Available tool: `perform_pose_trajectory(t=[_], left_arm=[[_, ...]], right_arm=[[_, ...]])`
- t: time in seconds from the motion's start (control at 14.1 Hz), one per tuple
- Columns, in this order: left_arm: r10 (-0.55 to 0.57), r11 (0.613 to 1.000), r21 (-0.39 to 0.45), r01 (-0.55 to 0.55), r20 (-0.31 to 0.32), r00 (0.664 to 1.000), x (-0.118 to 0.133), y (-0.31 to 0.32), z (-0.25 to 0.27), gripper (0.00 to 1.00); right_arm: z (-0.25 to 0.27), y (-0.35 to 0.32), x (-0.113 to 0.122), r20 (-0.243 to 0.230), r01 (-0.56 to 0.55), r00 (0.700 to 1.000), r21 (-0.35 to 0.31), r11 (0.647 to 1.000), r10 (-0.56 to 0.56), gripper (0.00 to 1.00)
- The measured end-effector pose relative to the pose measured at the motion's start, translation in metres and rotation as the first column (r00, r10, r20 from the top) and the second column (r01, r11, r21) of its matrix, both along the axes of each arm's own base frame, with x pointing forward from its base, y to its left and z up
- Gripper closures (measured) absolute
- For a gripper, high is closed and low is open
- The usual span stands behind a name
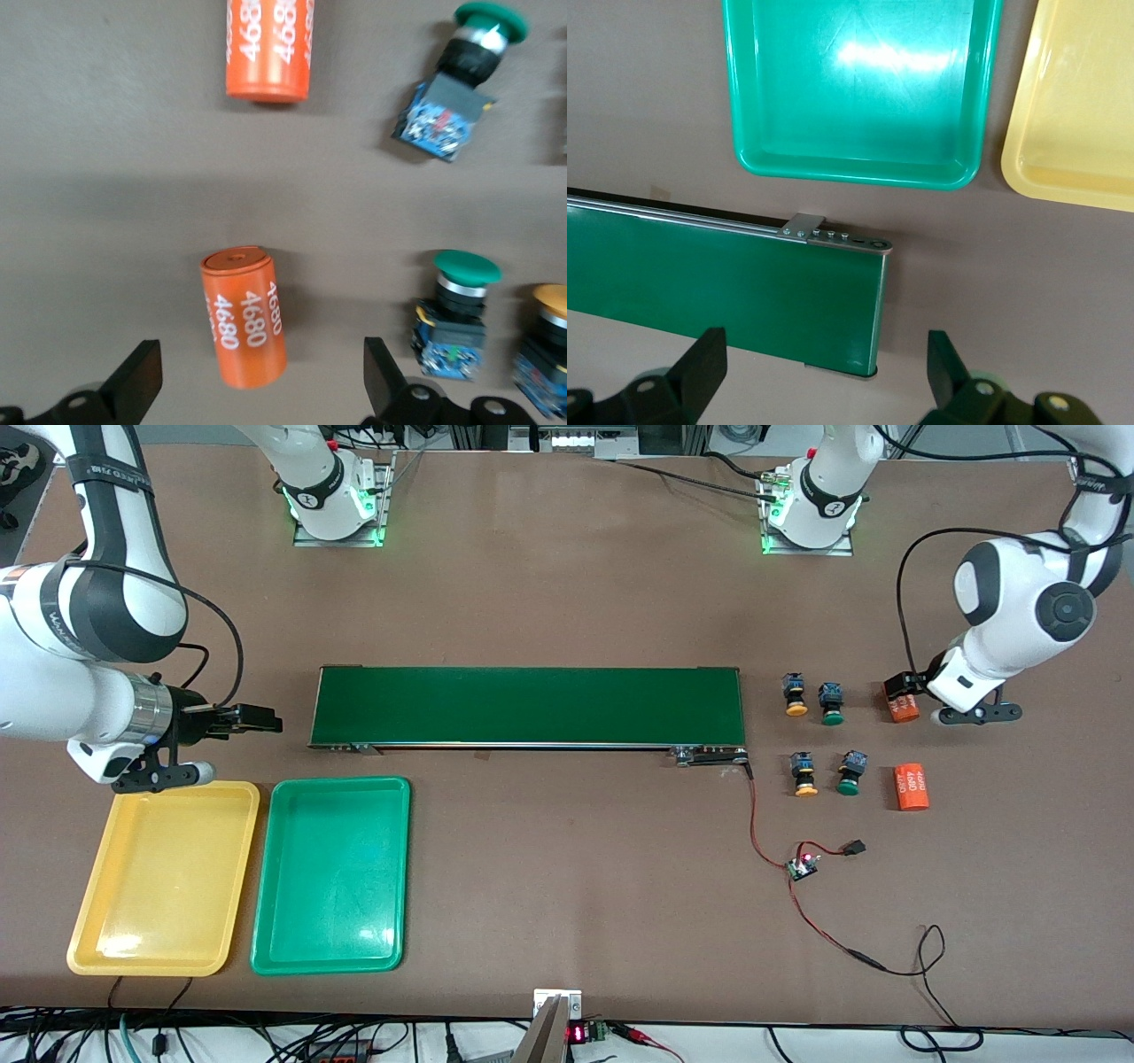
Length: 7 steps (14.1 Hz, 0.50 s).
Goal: Sort buttons by color to trays
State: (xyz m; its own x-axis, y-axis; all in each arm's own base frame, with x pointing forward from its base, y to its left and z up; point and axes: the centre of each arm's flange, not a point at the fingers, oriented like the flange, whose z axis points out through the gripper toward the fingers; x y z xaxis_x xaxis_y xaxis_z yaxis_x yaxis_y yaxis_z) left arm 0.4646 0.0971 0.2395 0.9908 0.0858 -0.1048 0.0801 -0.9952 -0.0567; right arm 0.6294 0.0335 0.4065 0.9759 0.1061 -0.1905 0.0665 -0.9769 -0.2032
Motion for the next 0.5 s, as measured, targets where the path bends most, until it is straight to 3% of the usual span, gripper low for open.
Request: perform_pose_trajectory(t=[0.35,0.42,0.5], left_arm=[[0.009,1.000,0.007,-0.009,0.020,1.000,-0.011,0.011,-0.042,0.02],[0.003,1.000,0.008,-0.003,0.019,1.000,-0.012,0.011,-0.048,0.06],[-0.001,1.000,0.007,0.001,0.012,1.000,-0.013,0.012,-0.054,0.18]], right_arm=[[0.001,0.004,0.000,-0.001,0.014,1.000,0.034,0.999,-0.014,0.00],[0.001,0.004,0.000,-0.001,0.013,1.000,0.034,0.999,-0.013,0.00],[0.001,0.004,0.000,-0.001,0.013,1.000,0.034,0.999,-0.013,0.00]])
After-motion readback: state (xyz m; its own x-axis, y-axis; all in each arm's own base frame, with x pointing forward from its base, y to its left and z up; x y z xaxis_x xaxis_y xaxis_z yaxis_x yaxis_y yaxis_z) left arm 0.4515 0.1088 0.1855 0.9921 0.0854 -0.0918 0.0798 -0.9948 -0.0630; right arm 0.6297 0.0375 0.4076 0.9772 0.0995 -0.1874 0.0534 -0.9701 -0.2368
